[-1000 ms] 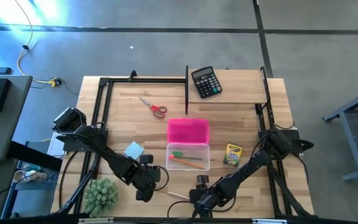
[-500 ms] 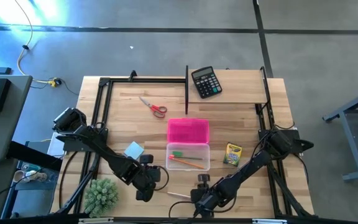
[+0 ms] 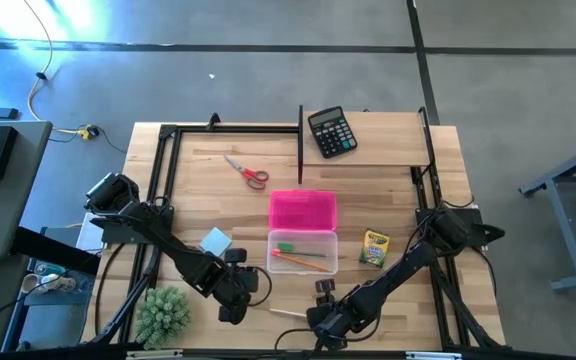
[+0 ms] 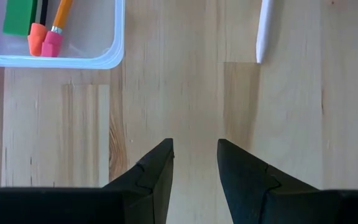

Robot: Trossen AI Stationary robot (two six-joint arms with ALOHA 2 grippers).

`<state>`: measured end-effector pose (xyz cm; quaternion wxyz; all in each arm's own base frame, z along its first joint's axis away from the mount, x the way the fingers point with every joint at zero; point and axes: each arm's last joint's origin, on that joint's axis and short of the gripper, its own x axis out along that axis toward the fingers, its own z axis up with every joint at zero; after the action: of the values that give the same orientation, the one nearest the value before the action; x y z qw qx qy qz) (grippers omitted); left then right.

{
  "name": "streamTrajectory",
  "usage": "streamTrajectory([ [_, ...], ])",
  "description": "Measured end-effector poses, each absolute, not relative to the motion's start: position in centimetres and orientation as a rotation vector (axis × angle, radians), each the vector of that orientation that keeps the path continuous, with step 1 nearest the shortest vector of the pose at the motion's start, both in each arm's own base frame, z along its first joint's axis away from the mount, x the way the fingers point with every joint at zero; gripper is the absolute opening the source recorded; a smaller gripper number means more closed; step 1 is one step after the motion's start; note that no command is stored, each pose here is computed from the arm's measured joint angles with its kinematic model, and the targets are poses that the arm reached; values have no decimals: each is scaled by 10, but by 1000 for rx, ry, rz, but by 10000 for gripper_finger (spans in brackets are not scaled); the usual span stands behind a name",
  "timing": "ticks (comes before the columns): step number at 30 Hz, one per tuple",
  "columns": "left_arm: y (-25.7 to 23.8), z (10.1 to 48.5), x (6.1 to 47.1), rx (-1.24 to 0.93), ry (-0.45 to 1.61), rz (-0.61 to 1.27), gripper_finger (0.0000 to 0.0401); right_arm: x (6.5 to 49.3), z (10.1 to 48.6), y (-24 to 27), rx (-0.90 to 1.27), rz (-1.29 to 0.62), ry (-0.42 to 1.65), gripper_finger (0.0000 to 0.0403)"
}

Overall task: Pack school essentials
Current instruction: Put the pink pen into the pink supply box

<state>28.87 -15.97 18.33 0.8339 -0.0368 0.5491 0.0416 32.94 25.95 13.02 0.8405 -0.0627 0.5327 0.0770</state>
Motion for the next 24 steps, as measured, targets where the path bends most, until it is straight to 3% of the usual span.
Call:
streamTrajectory([
  [6,-160,183,289,-78,1163,88,113,333,130,256,-120,193,1135,82],
  [24,-160,183,289,-78,1164,87,113,339,130,246,-88,143,1151,44],
])
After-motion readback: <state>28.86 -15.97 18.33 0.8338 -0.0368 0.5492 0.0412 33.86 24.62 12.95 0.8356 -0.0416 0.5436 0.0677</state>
